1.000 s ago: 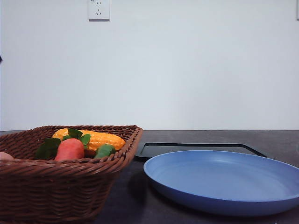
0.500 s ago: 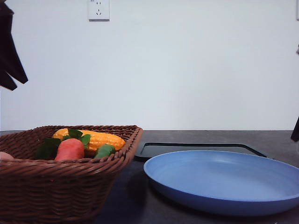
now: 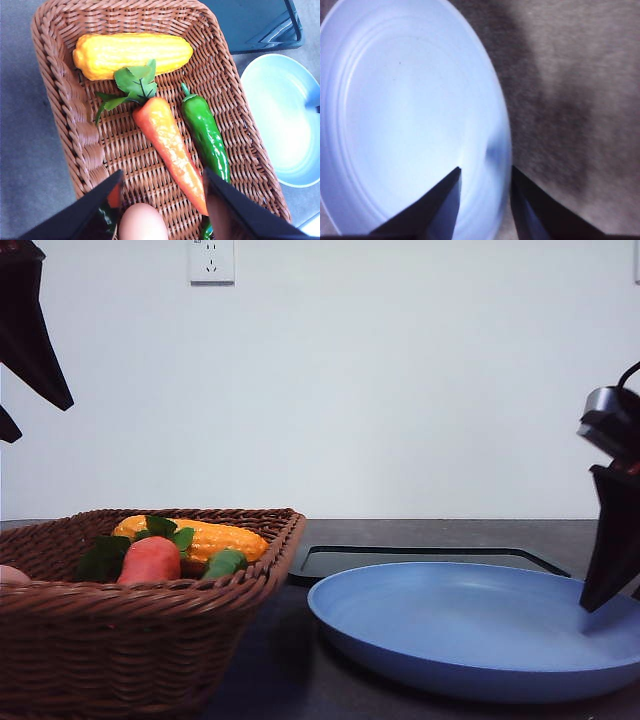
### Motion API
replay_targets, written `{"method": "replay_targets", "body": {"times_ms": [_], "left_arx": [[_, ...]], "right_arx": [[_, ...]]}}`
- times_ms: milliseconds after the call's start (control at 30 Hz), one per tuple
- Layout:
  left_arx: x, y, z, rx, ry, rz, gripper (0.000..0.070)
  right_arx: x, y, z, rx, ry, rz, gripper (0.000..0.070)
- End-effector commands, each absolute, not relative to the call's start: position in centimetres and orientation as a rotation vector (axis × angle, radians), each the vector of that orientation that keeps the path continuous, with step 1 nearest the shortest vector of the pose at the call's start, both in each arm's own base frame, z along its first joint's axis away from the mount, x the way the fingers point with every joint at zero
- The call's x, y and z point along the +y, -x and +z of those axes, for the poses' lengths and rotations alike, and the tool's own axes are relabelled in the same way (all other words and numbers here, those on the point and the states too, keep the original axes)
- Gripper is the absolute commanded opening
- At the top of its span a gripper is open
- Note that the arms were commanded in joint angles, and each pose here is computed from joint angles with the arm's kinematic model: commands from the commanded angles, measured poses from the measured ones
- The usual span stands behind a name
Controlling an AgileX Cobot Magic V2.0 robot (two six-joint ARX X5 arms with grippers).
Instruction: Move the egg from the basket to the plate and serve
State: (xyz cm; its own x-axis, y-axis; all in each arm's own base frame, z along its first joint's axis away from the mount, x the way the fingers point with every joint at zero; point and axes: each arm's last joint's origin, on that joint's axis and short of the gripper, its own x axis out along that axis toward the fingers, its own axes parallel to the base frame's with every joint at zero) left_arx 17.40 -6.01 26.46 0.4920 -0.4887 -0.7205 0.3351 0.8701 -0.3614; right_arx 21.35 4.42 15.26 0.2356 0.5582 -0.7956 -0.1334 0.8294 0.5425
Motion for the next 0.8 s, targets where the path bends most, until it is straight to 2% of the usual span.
{"method": "replay_targets", "body": {"times_ms": [0,167,200,400,533,767], "left_arx": [[-6.2,-17.6,26.7,0.925,0.184,-0.510,0.0325],[-6.2,-17.6,26.7,0.926,0.183,-0.510,0.0325],[-6.2,-17.6,26.7,0.925,0.183,-0.510,0.0325],[-6.2,-17.6,26.7,0.931,0.182,-0.513,0.0344],[-6.4,-17.4,26.7,0.942,0.175,-0.524,0.0475],[-7.0,-16.4,26.7,1.029,0.115,-0.507,0.0479]], "right_arx": [[4.6,-21.8,15.2,1.254,-0.417,0.484,0.0168],[4.6,-21.9,15.1,1.252,-0.415,0.452,0.0012],[4.6,-21.9,15.1,1.250,-0.409,0.441,0.0000],[4.5,-21.8,15.3,1.242,-0.399,0.420,0.0000],[4.2,-21.5,16.3,1.200,-0.398,0.421,0.0000],[2.8,-20.2,18.8,1.095,-0.385,0.340,0.0000]]}}
